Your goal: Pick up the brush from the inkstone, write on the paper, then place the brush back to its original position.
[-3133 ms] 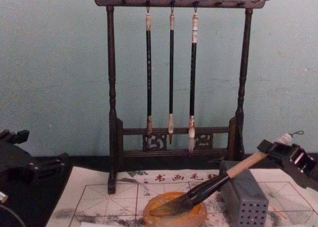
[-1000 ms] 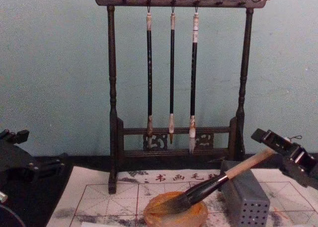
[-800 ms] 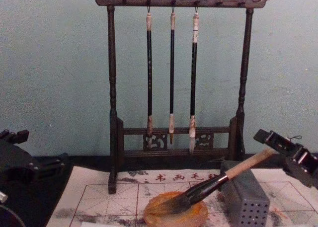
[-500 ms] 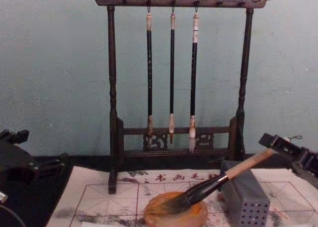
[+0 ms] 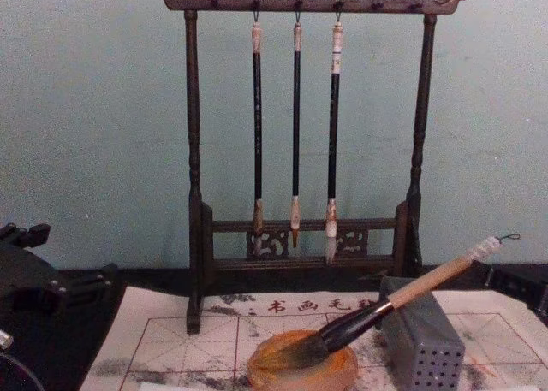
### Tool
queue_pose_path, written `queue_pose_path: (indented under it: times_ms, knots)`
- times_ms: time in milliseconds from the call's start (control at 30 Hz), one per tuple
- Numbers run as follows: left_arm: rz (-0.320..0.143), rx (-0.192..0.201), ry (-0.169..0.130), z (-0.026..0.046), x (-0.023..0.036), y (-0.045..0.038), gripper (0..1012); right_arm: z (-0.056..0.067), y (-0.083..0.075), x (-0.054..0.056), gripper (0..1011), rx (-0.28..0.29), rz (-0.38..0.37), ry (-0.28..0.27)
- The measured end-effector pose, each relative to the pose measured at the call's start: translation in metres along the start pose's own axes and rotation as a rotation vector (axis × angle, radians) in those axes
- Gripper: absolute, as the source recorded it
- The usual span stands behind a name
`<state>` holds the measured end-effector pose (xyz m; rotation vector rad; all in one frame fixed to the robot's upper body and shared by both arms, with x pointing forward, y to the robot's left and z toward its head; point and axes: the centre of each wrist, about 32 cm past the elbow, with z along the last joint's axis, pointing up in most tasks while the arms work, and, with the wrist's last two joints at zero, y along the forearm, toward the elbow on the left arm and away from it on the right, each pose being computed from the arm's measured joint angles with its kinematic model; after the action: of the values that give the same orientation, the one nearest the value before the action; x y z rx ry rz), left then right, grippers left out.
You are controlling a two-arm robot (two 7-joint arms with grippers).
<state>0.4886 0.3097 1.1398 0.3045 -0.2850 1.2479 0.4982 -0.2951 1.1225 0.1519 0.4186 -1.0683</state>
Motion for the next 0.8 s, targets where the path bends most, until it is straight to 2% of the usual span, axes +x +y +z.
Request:
queue_pose_path:
  times_ms: [267,500,800]
  knots:
    - [0.0,0.0,0.0,0.0,0.0,0.0,1001,0.001,-0.004,-0.004,1000,-0.013,-0.103,-0.167]
    - [0.0,0.0,0.0,0.0,0.0,0.0,1001,-0.007,0.002,-0.003,1000,0.004,-0.156,-0.219]
    - [0.0,0.0,0.0,0.0,0.0,0.0,1001,-0.027,0.019,0.002,1000,0.069,-0.22,-0.285]
